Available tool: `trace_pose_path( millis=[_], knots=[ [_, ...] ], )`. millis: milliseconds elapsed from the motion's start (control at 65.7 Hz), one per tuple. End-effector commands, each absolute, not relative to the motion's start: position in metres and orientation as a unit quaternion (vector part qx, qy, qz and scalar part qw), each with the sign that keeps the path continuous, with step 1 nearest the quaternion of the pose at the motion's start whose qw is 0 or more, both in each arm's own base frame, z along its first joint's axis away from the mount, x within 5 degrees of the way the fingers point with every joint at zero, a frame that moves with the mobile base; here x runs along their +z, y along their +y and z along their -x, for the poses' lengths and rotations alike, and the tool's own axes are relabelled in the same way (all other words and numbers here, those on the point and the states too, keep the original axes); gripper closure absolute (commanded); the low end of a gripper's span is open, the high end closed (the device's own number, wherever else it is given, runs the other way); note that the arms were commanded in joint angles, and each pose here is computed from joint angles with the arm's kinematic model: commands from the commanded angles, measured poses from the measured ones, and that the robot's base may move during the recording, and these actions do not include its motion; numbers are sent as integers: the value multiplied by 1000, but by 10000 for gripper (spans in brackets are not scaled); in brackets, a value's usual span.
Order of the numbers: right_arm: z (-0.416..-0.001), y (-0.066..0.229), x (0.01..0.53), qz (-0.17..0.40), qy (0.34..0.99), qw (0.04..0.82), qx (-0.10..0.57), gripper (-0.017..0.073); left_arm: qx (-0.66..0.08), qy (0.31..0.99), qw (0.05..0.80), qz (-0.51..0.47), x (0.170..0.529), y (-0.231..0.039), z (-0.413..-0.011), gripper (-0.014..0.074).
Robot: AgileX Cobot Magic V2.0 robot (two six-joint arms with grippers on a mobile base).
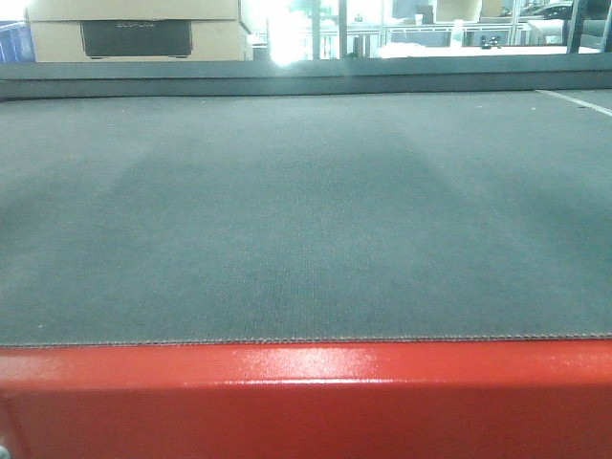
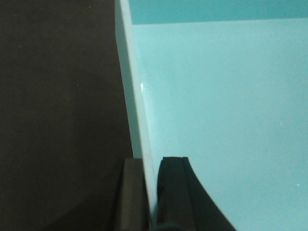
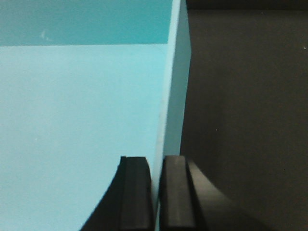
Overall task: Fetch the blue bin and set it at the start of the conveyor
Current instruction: 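Lower the held bin with both grippers toward the grey belt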
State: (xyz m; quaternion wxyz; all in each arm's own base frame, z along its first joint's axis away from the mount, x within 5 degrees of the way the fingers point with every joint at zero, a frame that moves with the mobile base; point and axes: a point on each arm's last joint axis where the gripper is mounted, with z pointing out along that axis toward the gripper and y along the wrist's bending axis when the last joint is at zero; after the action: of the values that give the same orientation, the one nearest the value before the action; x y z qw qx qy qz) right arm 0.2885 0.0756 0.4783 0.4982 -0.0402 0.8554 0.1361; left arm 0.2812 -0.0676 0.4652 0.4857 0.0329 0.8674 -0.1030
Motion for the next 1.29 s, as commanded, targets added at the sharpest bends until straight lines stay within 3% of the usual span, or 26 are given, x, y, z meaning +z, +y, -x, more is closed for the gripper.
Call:
trace_pose_path(
  millis=[0, 396, 1172, 1278],
  knots=[
    [-286, 68, 489, 46, 837, 534, 108, 711, -82, 840, 536, -40, 479, -62, -280, 704],
    [-286, 68, 489, 46, 837, 534, 108, 711, -96, 785, 610, -39, 495, -64, -285, 704],
    [-287, 68, 490, 45, 833, 541, 109, 711, -97, 775, 624, -39, 498, -64, -286, 704],
    [-287, 68, 490, 46, 833, 540, 109, 711, -95, 795, 598, -39, 490, -64, -287, 704]
  ],
)
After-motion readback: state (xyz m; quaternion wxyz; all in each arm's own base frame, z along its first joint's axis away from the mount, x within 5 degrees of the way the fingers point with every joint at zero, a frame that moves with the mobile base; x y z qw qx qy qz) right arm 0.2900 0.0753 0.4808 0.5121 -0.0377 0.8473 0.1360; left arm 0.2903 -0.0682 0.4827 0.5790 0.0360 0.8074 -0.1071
